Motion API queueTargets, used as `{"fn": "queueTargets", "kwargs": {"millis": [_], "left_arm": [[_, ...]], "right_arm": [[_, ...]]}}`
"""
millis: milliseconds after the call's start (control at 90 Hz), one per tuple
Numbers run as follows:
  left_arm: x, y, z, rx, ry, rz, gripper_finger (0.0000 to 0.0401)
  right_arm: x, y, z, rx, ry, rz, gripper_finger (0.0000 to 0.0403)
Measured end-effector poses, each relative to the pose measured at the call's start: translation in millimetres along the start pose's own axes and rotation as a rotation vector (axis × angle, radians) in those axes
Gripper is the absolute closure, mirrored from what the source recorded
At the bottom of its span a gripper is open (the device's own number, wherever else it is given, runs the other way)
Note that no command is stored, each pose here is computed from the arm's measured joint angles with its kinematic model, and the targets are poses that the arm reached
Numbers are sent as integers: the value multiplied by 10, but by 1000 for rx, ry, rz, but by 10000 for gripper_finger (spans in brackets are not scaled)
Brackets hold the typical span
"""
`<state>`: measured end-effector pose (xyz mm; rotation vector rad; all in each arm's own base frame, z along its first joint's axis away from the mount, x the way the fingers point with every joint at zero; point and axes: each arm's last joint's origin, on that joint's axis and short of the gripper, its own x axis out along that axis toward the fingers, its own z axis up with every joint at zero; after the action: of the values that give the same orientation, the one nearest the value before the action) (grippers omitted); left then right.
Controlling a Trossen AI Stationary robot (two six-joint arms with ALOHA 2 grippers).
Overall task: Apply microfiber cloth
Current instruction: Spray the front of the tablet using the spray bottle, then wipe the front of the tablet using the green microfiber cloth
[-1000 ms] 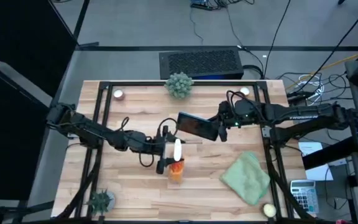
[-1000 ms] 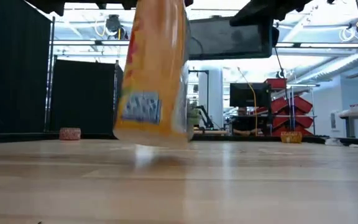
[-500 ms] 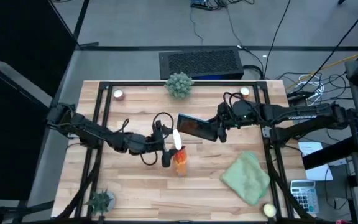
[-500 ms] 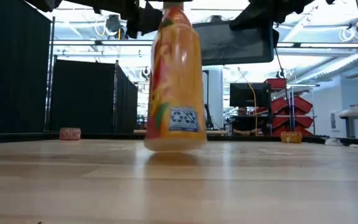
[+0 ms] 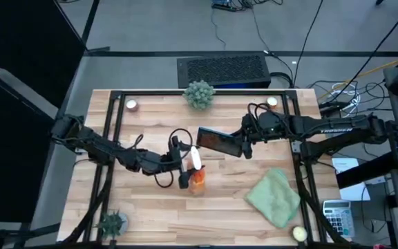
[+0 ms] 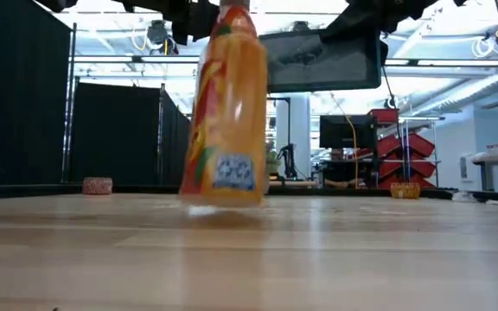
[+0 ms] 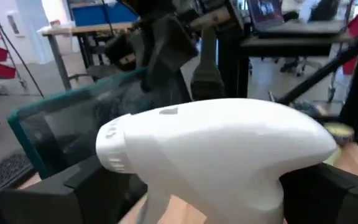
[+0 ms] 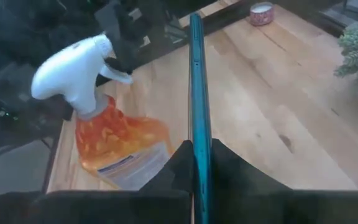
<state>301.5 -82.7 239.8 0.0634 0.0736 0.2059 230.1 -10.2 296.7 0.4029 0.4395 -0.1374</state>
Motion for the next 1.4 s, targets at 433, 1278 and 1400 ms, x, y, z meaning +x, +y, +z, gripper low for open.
{"fn": "queueTargets", "kwargs": {"millis": [433,1278,1400], "left_arm": [[-44,-93,-68,62,65,-84,31],[-917,13,157,-97,401,-161,36],[-988,-61,168,-174,409,-198,36]], "right_arm": [[-1,-6,-15,-1,16,-8,392],[-39,143,-296,64,247,-1,392],[-83,325,-434,94,321,37,392]]}}
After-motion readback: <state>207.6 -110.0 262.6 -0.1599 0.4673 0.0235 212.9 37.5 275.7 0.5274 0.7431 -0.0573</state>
